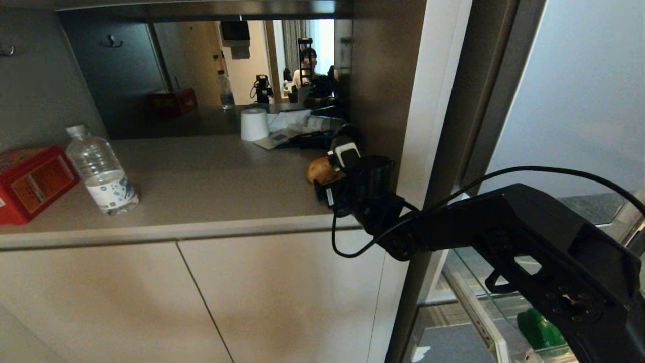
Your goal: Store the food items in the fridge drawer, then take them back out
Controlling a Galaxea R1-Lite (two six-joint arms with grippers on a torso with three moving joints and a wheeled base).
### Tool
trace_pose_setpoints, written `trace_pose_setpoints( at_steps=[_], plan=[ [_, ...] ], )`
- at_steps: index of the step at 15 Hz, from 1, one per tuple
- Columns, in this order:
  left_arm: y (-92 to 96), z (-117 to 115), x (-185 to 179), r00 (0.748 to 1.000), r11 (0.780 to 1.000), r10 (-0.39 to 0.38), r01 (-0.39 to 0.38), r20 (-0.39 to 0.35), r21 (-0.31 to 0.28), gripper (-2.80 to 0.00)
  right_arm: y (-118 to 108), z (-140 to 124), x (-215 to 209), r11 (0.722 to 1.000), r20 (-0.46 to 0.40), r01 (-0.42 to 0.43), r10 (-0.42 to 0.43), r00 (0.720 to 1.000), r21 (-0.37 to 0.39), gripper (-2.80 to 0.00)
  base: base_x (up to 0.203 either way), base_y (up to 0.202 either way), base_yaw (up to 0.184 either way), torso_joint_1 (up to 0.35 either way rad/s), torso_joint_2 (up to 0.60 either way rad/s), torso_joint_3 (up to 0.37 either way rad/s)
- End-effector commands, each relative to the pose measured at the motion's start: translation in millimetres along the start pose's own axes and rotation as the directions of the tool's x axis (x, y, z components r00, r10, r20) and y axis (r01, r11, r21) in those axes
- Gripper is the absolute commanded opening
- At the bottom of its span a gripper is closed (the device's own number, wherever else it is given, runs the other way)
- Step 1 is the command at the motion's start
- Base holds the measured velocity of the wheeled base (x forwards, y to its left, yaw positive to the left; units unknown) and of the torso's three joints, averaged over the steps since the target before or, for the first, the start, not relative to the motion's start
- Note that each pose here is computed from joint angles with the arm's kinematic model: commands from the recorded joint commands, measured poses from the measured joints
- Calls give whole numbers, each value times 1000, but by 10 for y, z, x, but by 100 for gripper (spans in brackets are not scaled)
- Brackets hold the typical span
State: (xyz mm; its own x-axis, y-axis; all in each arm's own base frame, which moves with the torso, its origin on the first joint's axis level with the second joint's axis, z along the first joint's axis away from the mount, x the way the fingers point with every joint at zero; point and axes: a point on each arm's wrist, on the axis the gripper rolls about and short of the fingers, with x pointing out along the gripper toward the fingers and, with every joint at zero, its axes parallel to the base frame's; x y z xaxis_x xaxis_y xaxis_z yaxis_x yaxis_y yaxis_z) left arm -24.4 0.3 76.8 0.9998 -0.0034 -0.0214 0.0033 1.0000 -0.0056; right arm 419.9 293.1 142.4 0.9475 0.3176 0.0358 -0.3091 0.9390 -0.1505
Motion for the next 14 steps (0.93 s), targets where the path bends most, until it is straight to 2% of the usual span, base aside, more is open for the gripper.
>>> trace_pose_setpoints(
  at_steps=[1, 3, 7, 14],
  plan=[
    [0, 0, 1, 1000, 1000, 0, 0, -2, 0, -280, 10, 51, 52, 1000, 39, 7, -8, 999, 12, 0, 0, 0, 0, 0, 0, 0],
    [0, 0, 1, 1000, 1000, 0, 0, -2, 0, -280, 47, 47, 164, 1000, 79, 13, -15, 997, 24, 0, 0, 0, 0, 0, 0, 0],
    [0, 0, 1, 1000, 1000, 0, 0, -2, 0, -280, 121, -188, 263, 1000, 58, -14, 13, 998, 15, 0, 0, 0, 0, 0, 0, 0],
    [0, 0, 1, 1000, 1000, 0, 0, -2, 0, -280, 62, -209, 287, 1000, 67, -4, 2, 998, 18, 0, 0, 0, 0, 0, 0, 0]
  ],
)
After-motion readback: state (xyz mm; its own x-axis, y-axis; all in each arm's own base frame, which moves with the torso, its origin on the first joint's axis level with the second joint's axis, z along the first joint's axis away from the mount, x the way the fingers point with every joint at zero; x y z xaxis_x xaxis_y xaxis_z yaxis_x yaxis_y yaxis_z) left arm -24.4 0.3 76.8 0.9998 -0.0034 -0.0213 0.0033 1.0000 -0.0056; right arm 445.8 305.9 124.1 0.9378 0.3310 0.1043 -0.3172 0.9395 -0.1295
